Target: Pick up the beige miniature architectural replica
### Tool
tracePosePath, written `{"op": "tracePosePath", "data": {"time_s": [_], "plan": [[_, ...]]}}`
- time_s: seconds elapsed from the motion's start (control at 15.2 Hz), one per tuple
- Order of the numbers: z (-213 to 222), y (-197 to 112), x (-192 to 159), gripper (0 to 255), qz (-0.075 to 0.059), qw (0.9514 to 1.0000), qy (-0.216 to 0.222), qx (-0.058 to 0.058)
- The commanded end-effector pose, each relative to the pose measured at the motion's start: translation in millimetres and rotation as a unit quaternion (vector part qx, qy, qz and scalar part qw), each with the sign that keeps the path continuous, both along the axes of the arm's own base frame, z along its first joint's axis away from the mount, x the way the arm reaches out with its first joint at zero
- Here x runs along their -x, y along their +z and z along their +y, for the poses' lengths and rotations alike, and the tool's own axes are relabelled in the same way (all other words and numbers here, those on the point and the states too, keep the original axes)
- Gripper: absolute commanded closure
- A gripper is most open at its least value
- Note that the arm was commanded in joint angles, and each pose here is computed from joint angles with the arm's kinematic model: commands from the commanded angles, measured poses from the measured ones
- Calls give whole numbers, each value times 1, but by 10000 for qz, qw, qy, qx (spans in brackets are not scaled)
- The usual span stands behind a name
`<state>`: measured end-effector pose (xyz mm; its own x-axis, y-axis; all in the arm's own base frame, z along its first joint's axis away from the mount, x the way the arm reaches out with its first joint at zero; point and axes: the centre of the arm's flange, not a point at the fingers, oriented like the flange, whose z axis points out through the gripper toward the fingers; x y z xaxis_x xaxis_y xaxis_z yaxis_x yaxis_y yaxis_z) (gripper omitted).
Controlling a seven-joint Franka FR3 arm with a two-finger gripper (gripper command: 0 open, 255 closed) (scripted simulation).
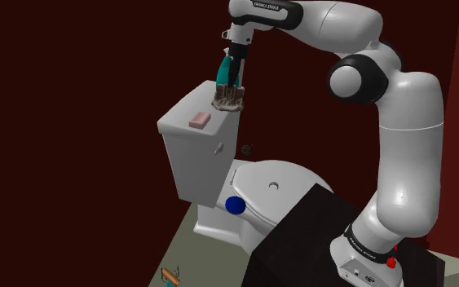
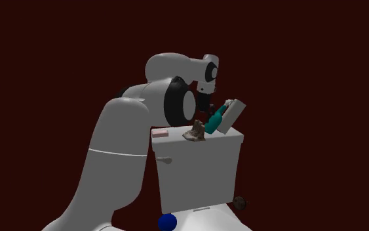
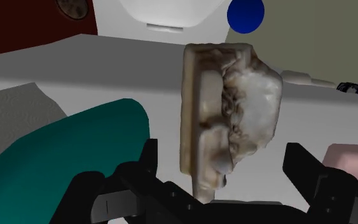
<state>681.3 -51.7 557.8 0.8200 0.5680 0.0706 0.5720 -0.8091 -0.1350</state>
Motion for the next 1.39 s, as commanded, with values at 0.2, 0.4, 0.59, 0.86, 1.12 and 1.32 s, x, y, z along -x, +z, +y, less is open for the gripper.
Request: {"op": "tracePosePath", "data": {"time_s": [0.2,0.4,0.59,0.86,1.12,1.32], "plan": [[0,-25,0,0,-2,10000,5,-1],[0,-25,0,255,-3,10000,5,-1],[0,-25,0,255,-2,10000,5,-1],[0,-25,0,255,-2,10000,5,-1],[0,-9,0,255,-2,10000,5,-1],[0,7,0,255,-2,10000,5,-1]]}}
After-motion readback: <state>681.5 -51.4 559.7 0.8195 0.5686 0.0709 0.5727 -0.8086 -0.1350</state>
